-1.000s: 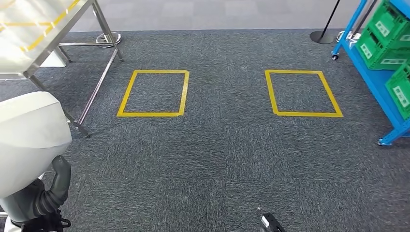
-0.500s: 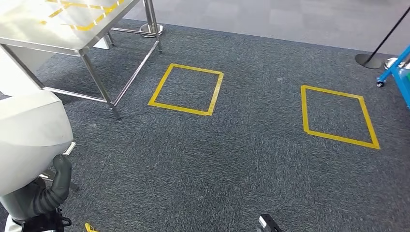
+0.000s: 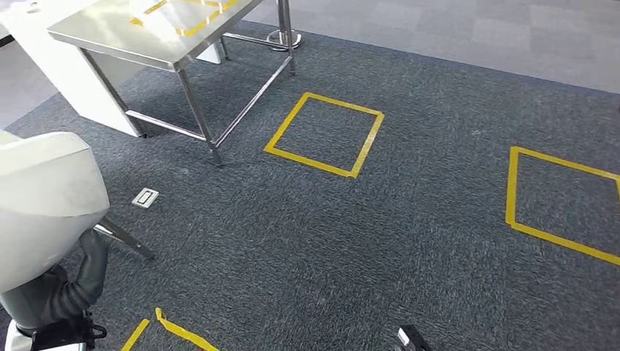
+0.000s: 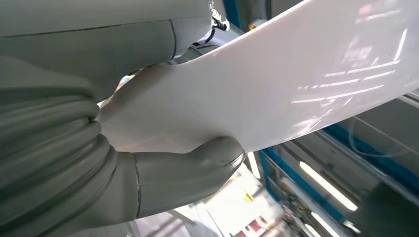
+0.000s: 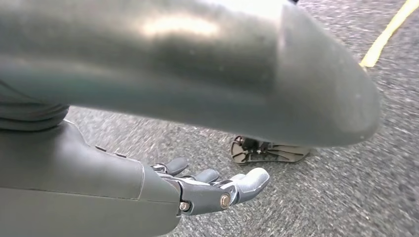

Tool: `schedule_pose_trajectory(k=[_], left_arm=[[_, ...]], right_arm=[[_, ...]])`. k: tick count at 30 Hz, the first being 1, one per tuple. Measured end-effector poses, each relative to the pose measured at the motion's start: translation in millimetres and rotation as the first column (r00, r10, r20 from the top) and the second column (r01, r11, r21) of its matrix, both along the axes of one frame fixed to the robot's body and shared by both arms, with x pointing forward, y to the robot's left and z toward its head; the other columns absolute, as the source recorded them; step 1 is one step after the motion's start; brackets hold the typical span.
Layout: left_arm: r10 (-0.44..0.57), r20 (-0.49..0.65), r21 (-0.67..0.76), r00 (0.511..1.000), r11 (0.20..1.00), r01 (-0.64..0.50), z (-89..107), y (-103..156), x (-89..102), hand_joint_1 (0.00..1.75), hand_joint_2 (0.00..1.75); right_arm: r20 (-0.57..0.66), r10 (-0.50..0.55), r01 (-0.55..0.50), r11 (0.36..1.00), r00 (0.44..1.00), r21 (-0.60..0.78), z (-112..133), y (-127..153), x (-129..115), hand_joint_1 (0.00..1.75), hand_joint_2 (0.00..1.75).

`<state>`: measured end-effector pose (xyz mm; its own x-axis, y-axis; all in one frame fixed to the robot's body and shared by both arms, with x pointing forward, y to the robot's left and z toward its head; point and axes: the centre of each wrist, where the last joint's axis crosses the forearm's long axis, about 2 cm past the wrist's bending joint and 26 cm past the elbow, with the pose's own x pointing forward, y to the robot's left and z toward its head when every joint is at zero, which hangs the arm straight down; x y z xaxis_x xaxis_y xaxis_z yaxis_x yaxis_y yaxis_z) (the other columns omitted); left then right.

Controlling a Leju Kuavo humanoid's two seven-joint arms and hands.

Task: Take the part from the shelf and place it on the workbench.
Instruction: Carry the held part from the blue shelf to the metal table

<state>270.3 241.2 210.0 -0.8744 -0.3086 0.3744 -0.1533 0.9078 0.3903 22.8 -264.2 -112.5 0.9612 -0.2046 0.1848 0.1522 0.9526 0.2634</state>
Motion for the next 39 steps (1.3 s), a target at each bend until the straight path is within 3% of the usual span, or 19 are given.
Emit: schedule_pose_trajectory(k=[39], left_arm=[[-0.007, 0.011, -0.013, 1.0, 1.0, 0.007, 1.9, -1.3, 4.5, 1.75, 1.75]], right_arm=[[0.012, -0.008, 0.008, 1.0, 1.0, -0.002, 0.7, 1.0, 7.9, 0.0, 0.0]])
